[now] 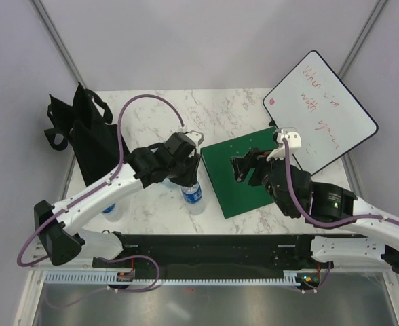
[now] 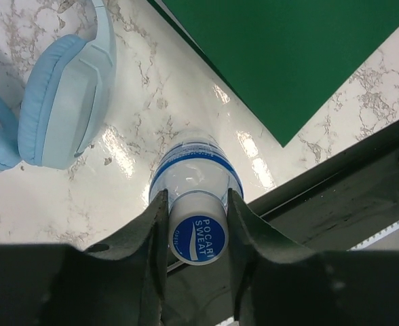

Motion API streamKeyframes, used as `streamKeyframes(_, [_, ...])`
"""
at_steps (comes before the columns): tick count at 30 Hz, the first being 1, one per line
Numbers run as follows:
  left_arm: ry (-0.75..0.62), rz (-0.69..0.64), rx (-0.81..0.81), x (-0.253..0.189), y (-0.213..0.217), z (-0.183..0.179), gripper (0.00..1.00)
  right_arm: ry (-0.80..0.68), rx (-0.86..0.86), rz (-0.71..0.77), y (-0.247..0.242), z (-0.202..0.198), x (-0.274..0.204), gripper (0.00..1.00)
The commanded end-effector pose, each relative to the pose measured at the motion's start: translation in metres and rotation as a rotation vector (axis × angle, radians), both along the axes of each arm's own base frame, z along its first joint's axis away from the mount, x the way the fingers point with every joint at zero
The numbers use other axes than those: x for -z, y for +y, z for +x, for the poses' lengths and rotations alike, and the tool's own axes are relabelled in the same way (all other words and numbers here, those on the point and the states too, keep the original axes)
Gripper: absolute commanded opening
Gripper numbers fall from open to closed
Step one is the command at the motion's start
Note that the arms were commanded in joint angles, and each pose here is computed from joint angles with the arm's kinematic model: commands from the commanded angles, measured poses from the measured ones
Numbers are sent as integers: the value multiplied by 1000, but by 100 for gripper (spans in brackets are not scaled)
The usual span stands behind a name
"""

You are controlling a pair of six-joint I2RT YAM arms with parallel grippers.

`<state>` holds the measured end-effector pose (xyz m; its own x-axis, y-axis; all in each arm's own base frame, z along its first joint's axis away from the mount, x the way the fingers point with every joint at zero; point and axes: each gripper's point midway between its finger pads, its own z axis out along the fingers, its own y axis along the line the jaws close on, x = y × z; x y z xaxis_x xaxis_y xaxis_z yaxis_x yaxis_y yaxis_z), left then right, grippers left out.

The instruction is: Place the beverage into the canvas bag

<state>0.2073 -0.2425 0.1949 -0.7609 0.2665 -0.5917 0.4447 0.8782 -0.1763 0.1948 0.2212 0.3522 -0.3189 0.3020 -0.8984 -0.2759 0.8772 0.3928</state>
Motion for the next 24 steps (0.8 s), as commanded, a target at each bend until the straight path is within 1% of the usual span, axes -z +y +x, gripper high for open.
streamKeyframes(1, [27, 42, -3, -7, 0, -7, 41, -16, 43, 33, -13, 1, -7, 73])
streamKeyframes(2, [14, 62, -8, -7, 2, -9, 41, -17, 46, 33, -14, 1, -7, 73])
streamKeyframes(6, [-1, 57, -20, -10, 3, -10, 41, -22, 47, 23, -15, 2, -7, 73])
streamKeyframes(9, [2, 60, -19, -9, 2, -11, 45, -23, 47, 27, -17, 1, -8, 73])
streamKeyframes(14, [16, 52, -3, -8, -2, -17, 47, -21, 43, 31, -17, 0, -7, 73])
streamKeyframes(15, [19, 51, -1, -8, -2, -18, 51, -20, 44, 33, -18, 0, -7, 74])
streamKeyframes(18, [20, 49, 1, -10, -3, -20, 54, -18, 43, 38, -18, -1, -7, 73])
streamKeyframes(19, [23, 51, 3, -10, -3, -21, 56, -18, 45, 42, -19, -1, -8, 73])
streamKeyframes(20, [25, 55, 7, -9, -3, -22, 61, -17, 44, 43, -19, -1, -8, 73])
streamKeyframes(21, [26, 60, 7, -9, -4, -22, 62, -17, 44, 43, -19, -1, -8, 73])
streamKeyframes(22, [26, 62, 9, -9, -4, -22, 61, -16, 46, 43, -18, 0, -7, 73])
streamKeyframes(23, [29, 63, 13, -8, -5, -23, 57, -16, 46, 45, -18, 0, -8, 73])
streamKeyframes(24, [30, 65, 14, -8, -5, -23, 55, -17, 44, 48, -17, 0, -9, 73])
